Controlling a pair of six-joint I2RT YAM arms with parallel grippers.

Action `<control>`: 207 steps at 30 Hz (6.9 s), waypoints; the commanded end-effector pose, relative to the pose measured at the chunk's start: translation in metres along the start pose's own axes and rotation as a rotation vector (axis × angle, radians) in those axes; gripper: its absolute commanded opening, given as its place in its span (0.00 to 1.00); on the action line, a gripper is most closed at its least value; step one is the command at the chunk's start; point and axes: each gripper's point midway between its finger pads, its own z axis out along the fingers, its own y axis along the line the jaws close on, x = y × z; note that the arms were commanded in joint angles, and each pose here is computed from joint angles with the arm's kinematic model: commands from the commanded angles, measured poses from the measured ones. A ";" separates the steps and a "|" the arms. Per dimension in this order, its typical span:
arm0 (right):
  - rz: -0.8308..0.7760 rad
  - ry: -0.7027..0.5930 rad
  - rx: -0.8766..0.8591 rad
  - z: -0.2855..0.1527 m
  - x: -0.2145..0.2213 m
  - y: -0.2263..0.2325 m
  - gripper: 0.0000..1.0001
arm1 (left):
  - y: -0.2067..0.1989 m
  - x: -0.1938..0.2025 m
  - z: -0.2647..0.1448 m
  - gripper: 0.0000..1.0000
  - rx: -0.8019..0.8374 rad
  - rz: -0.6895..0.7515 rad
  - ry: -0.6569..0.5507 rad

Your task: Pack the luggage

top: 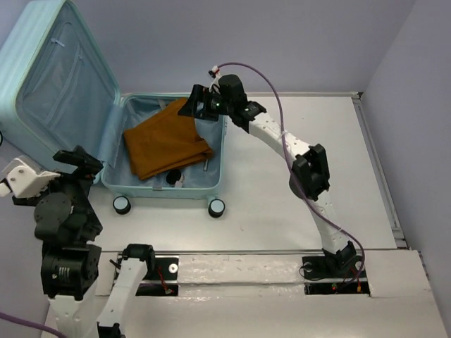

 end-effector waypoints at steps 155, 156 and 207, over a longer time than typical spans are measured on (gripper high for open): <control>-0.289 -0.061 0.008 -0.068 -0.075 0.002 0.88 | -0.113 0.337 -0.116 0.74 0.892 -0.181 0.789; -0.288 -0.064 0.009 -0.070 -0.076 0.005 0.88 | -0.112 0.335 -0.118 0.74 0.890 -0.197 0.789; 0.040 -0.160 0.302 -0.225 -0.009 -0.177 0.07 | -0.162 0.460 0.048 0.83 0.558 -0.300 1.030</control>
